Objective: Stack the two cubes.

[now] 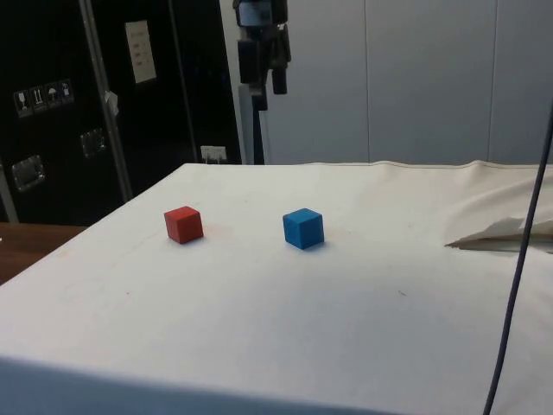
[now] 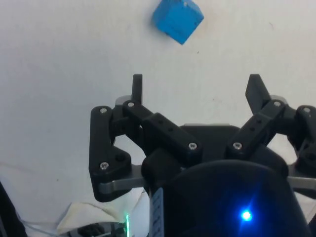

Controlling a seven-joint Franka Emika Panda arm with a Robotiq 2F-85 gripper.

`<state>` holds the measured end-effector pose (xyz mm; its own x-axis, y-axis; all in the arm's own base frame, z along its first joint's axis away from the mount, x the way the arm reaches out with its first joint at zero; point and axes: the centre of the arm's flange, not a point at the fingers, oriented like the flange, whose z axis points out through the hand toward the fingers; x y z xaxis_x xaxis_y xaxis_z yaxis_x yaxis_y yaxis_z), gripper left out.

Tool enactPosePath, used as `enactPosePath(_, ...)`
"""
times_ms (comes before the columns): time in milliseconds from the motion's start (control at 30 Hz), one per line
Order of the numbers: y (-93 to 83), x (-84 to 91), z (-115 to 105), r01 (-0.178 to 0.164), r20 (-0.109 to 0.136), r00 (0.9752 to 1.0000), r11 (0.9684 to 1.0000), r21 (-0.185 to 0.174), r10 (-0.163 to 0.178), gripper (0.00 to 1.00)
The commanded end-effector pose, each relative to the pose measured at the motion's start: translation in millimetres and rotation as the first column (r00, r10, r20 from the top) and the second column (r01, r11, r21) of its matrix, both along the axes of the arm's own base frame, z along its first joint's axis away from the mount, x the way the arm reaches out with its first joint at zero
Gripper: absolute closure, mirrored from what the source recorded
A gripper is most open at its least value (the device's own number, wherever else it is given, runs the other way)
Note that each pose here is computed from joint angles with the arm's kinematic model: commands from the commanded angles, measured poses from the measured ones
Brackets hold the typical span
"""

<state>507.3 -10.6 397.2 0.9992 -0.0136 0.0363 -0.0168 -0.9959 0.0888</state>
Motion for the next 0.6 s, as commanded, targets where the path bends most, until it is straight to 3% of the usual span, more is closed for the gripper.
enactPosePath(0, 0.5, 4.1, -1.2, 0.000, -0.008, 1.0000, 1.0000, 0.003, 0.000, 0.00)
enactPosePath(100, -0.1, 6.7, -1.2, 0.000, 0.000, 1.0000, 1.0000, -0.001, 0.000, 0.00)
enactPosePath(133, 1.0, 13.7, -3.2, -0.001, -0.009, 1.0000, 1.0000, 0.001, 0.001, 0.00)
enactPosePath(367, 3.1, 42.8, -11.9, -0.006, -0.011, 0.9999, 1.0000, -0.004, 0.006, 0.00)
enactPosePath(400, 3.1, 39.7, -9.8, -0.006, -0.002, 1.0000, 1.0000, -0.007, 0.006, 0.00)
enactPosePath(567, 3.3, 58.9, -16.7, -0.007, -0.009, 0.9999, 1.0000, -0.005, 0.007, 0.00)
